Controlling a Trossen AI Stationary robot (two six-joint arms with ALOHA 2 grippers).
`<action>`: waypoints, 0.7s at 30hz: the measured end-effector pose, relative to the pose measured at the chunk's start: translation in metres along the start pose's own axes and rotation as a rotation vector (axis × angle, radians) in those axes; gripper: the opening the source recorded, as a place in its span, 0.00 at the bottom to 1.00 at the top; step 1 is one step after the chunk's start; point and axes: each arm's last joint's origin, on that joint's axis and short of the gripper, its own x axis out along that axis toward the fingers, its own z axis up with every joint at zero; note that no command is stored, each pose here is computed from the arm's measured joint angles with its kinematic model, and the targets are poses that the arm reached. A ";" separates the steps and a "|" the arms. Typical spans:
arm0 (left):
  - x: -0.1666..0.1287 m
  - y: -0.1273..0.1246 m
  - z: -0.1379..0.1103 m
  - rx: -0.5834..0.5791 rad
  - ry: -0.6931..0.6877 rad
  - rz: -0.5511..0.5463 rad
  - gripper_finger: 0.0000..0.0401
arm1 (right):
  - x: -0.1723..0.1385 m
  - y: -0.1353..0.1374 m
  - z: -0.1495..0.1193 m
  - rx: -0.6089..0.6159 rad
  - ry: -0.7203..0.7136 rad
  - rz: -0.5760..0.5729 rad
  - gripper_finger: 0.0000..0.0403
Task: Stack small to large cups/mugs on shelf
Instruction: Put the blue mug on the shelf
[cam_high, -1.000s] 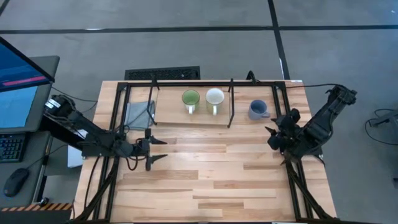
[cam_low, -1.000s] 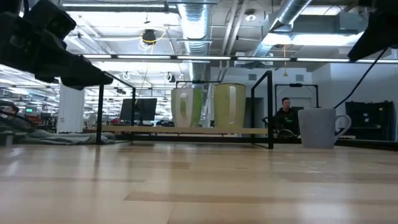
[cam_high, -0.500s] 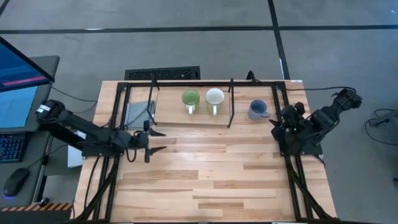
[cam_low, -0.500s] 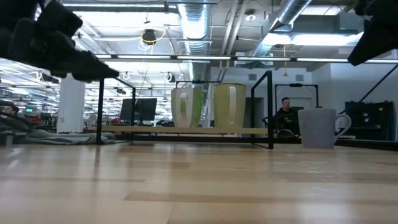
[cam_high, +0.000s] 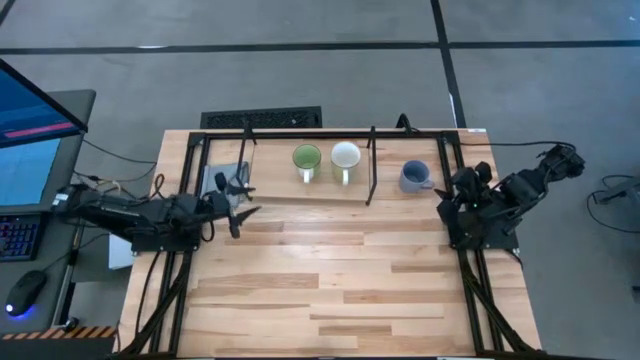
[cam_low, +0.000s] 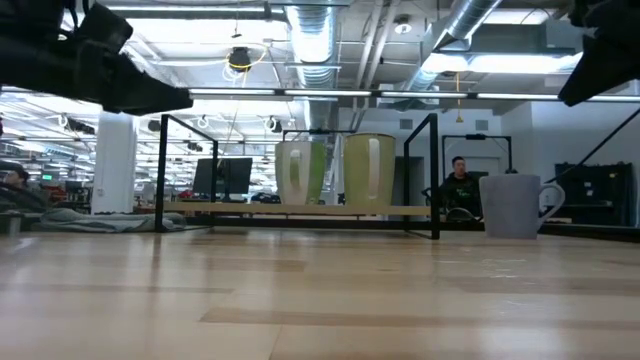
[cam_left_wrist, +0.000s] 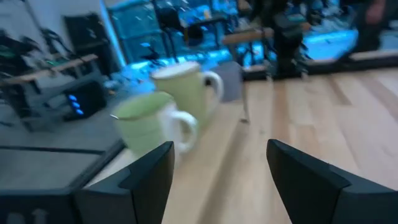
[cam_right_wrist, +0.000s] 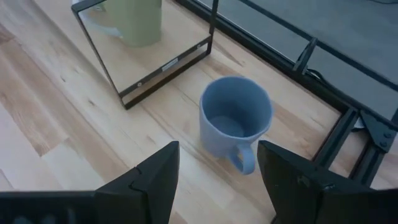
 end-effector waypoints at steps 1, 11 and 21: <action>-0.001 0.003 0.002 0.004 -0.015 0.017 0.62 | 0.000 0.000 0.000 0.003 0.000 -0.003 0.59; -0.010 0.026 0.011 0.023 -0.098 0.235 0.62 | 0.001 0.000 0.001 0.020 -0.001 -0.014 0.59; -0.013 0.043 0.004 0.068 -0.024 0.396 0.62 | 0.001 0.000 0.001 0.019 0.000 -0.015 0.59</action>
